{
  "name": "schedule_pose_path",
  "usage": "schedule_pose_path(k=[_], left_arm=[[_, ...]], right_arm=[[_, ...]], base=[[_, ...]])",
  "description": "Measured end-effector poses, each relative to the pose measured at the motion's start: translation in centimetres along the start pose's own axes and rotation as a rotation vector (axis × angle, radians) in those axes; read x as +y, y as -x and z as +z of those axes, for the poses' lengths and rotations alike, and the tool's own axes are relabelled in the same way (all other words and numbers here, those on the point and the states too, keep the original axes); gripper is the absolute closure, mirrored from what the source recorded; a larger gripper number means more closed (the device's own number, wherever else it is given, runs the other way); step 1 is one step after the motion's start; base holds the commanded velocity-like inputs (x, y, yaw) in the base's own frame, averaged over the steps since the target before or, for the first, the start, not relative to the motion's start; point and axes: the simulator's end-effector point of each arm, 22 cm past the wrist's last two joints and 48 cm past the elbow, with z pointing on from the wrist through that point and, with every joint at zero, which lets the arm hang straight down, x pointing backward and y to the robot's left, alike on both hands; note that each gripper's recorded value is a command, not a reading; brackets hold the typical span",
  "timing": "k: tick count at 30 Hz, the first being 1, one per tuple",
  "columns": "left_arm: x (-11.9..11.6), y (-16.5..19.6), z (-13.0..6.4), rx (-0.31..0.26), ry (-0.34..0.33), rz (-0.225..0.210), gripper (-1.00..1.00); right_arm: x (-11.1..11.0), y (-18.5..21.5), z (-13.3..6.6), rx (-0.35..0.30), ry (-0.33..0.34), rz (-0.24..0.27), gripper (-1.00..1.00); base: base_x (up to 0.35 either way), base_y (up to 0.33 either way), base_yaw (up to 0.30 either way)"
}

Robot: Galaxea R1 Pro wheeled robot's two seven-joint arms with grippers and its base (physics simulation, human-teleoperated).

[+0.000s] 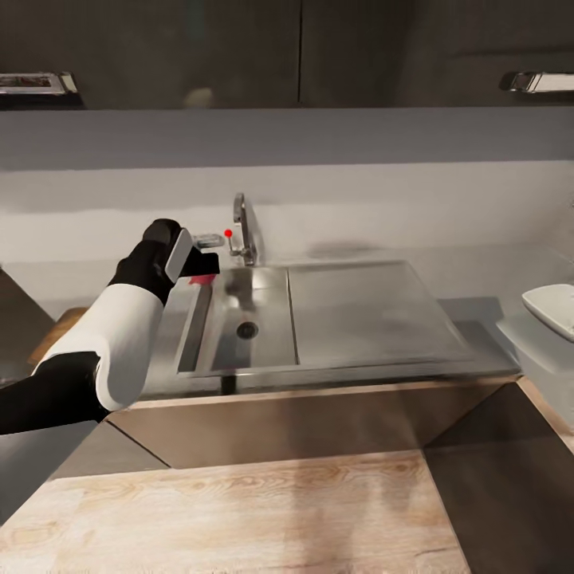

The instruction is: In the kitchen, take the Vidalia onion out of the sink, dice it on the chopping board with the paring knife, put the diced onion into the bowl on the countertop, then place both the paring knife and the chopping board into the sink.

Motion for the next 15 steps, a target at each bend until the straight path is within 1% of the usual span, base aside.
schedule_pose_path(k=[5,9,11,15], left_arm=[[0.0,0.4,-0.6,-0.011,-0.001,0.0,1.0],[-0.1,0.9,-1.2,-0.021,-0.001,-0.001,1.0],[0.0,1.3,-1.7,-0.034,-0.001,-0.002,1.0],[0.0,1.9,-2.3,-0.051,-0.002,-0.004,1.0]], right_arm=[[0.0,0.3,0.1,-0.008,0.0,0.001,-1.0],[0.0,0.6,0.2,-0.014,0.0,0.002,-1.0],[0.0,0.7,0.2,-0.018,0.0,0.003,-1.0],[0.1,0.9,0.2,-0.023,0.001,0.005,-1.0]], base=[[-0.324,0.01,0.0],[-0.305,0.12,0.005],[-0.173,0.234,0.095],[-0.046,0.287,0.164]])
